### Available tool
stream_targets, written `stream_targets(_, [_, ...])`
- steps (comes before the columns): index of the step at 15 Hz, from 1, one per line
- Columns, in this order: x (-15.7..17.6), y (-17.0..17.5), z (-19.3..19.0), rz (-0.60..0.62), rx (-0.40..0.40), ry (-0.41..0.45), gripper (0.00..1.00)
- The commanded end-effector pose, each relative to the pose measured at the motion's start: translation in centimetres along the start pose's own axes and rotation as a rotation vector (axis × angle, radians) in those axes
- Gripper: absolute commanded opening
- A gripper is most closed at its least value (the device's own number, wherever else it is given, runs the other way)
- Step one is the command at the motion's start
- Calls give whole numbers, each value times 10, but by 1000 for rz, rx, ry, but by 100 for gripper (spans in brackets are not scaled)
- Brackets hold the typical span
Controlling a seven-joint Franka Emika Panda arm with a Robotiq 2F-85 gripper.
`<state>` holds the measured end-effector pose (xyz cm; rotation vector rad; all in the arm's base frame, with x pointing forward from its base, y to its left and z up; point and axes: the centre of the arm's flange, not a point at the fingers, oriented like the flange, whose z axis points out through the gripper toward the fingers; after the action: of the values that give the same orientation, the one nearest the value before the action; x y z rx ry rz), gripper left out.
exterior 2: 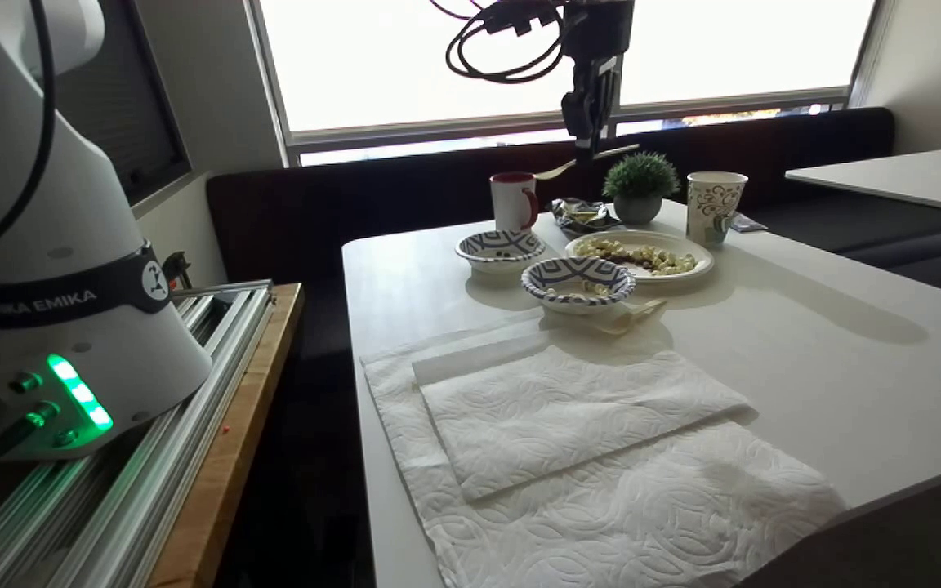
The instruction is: Use the spoon to move some of the white bowl's objects to the empty plate
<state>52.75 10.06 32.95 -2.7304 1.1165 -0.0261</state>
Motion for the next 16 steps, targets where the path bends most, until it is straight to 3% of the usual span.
stream_targets(1, [46, 25, -22, 18, -61, -10, 3])
stream_targets(7, [103, 80, 1, 30, -172, -103, 3])
stream_targets(16, [166, 124, 62, 42, -180, -116, 3])
